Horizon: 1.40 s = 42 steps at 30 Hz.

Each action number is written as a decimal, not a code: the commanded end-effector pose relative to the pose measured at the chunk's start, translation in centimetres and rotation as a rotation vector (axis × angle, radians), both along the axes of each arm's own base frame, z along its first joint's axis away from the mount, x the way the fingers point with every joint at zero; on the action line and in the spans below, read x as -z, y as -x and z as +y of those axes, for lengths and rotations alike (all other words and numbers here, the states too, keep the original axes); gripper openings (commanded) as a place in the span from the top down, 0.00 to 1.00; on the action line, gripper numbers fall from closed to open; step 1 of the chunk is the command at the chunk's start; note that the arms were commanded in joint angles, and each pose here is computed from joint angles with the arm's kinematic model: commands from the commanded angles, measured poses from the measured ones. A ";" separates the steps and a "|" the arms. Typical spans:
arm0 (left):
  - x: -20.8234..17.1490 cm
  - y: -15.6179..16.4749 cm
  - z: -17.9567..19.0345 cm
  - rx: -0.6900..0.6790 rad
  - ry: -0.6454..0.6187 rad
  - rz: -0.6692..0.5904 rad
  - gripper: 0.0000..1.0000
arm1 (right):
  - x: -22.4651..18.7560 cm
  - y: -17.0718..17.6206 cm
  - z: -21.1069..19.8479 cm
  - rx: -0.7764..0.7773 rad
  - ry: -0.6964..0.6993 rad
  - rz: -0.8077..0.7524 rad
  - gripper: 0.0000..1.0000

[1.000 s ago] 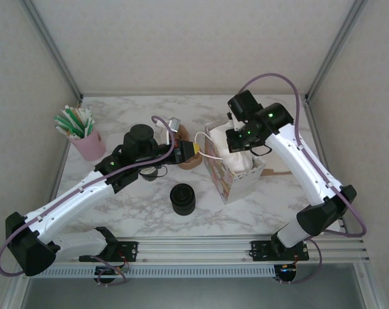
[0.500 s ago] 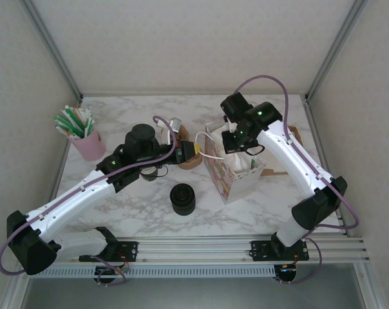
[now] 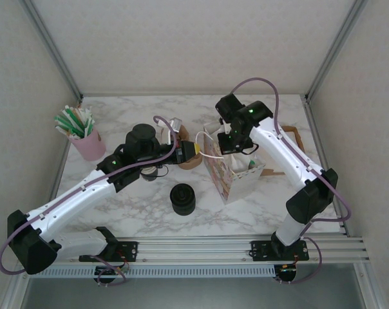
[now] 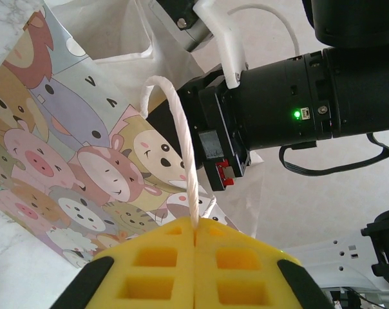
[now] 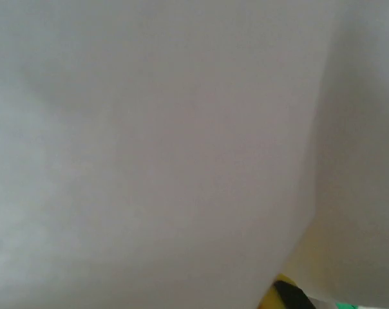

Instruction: Pack the takeout coffee

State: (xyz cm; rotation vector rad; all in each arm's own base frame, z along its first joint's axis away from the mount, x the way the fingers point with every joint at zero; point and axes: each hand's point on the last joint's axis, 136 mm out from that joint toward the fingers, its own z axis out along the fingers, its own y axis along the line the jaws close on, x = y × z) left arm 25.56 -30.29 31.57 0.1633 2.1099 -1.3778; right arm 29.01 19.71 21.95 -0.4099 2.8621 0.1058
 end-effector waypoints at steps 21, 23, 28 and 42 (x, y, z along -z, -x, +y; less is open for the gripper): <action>-0.9 -1.0 0.0 -0.027 -0.021 -0.043 0.91 | -5.3 -0.3 -0.5 0.059 -0.053 -0.124 0.71; -0.9 -1.0 0.0 -0.026 -0.023 -0.043 0.91 | -5.9 -0.4 -0.3 0.064 -0.077 -0.142 0.70; -0.8 -1.0 0.0 -0.028 -0.029 -0.044 0.91 | -7.3 -1.2 -0.4 0.085 -0.094 -0.207 0.66; -0.5 -1.4 0.2 -0.046 -0.048 -0.047 0.90 | -6.8 -3.5 1.4 0.076 -0.107 -0.211 0.65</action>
